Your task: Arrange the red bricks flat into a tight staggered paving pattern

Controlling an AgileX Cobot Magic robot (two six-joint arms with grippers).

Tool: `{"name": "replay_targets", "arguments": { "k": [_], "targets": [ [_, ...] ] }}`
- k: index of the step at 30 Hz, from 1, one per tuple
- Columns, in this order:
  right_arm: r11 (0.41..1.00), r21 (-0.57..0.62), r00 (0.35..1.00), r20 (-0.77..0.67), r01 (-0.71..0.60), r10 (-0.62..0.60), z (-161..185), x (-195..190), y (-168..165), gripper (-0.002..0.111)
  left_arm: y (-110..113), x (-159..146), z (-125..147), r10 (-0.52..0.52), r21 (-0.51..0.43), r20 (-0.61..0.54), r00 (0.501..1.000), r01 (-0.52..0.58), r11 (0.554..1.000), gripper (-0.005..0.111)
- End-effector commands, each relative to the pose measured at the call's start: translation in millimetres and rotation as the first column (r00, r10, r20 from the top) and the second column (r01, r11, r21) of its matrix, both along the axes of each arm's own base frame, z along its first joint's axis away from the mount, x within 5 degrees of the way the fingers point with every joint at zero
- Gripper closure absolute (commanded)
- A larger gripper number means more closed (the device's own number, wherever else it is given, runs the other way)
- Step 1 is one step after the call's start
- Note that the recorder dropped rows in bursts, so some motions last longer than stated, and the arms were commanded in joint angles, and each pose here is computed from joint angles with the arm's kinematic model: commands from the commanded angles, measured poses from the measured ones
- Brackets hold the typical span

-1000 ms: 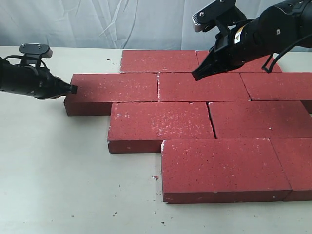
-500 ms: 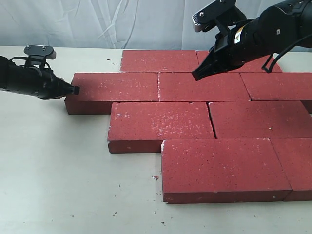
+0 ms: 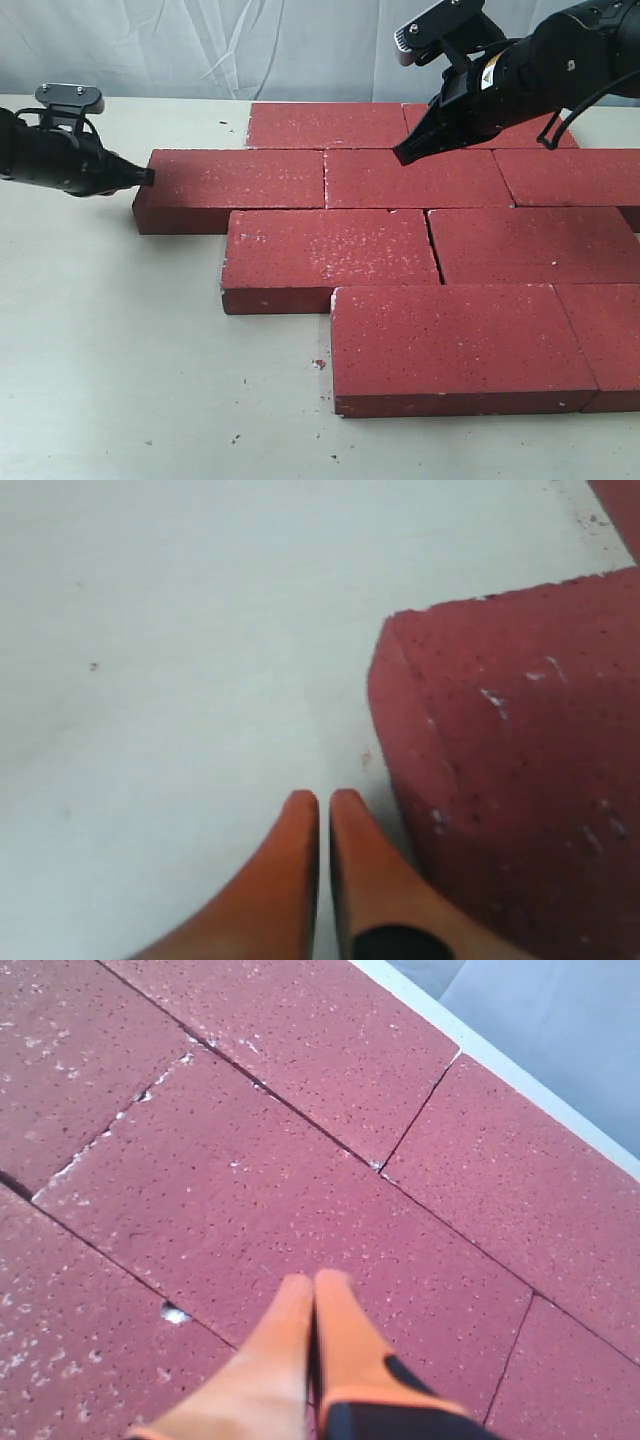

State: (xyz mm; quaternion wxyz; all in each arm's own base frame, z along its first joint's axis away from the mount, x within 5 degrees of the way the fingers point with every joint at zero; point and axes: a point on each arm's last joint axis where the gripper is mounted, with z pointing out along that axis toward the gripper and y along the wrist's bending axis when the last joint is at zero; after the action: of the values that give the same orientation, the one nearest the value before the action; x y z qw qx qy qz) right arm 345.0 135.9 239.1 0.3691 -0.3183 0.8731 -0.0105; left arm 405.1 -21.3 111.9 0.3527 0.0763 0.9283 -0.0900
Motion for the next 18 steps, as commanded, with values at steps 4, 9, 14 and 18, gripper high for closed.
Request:
{"name": "replay_targets", "arguments": {
  "k": [4,9,14,18],
  "targets": [
    [1.000,0.006,1.000,0.018,0.001,-0.001,2,0,-2,0.109,4,-3,20,0.042,0.054,0.045,0.998,-0.044,0.998,0.100],
    [0.998,0.056,1.000,0.008,0.025,-0.026,3,0,0,0.109,-8,-14,53,-0.035,-0.036,0.108,0.994,0.039,0.999,0.100],
    [0.995,0.100,0.994,0.103,0.010,-0.021,13,7,4,0.109,-24,-17,83,-0.071,-0.256,0.193,0.979,0.120,0.959,0.104],
    [1.000,-0.002,1.000,-0.014,-0.009,0.009,28,6,1,0.109,-18,-22,104,-0.075,-0.146,0.221,0.972,0.110,0.983,0.107]
  ]
}}
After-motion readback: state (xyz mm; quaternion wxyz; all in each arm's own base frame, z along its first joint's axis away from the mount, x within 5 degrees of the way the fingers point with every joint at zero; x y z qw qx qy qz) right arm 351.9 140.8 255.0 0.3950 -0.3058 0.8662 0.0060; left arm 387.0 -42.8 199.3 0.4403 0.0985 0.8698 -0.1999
